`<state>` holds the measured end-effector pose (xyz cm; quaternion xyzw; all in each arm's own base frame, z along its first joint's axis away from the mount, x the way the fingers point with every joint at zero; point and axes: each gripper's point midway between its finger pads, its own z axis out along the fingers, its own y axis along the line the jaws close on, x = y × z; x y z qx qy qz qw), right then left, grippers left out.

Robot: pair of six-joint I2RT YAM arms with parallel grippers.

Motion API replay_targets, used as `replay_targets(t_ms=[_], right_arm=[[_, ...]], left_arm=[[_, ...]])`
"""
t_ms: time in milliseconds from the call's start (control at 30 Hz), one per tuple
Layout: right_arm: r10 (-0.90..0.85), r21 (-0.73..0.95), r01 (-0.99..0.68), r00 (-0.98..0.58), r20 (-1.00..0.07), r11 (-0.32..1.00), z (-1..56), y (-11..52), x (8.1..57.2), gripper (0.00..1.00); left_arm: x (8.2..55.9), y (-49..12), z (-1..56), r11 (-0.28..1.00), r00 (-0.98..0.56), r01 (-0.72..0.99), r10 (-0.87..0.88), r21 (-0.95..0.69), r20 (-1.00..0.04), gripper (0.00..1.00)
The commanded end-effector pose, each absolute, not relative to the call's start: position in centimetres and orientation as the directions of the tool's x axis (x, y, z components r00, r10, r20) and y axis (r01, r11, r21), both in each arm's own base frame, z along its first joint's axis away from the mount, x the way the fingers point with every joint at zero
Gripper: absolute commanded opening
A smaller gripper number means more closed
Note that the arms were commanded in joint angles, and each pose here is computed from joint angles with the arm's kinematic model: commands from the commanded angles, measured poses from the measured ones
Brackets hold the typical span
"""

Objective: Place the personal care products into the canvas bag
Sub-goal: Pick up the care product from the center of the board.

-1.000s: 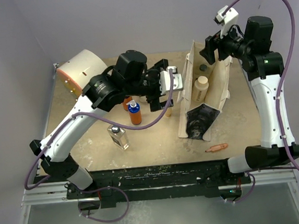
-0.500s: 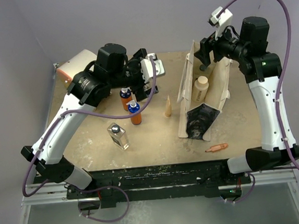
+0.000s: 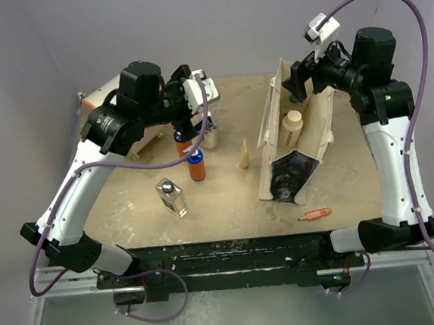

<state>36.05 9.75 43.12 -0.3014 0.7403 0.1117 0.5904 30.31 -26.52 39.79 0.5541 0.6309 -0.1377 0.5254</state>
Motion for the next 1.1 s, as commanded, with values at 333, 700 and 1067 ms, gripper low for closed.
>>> replay_targets(t_ms=[333,700,1067], right_arm=[[-0.298,-0.194,-0.707,-0.026,-0.954,0.680,44.1,12.4,32.3,1.00],[-0.339,-0.203,-0.797,-0.002,-0.941,0.569,42.6,13.9,32.2,1.00],[-0.473,-0.317,-0.867,0.110,-0.874,0.384,38.6,22.1,30.8,1.00]], left_arm=[[31.3,-22.4,42.4,0.484,0.143,0.776,0.491,0.405,-0.860,0.99],[32.7,-18.3,41.5,0.602,0.057,0.709,0.471,0.368,-0.880,0.99],[34.8,-11.9,38.8,0.772,-0.105,0.582,0.383,0.255,-0.918,0.99]])
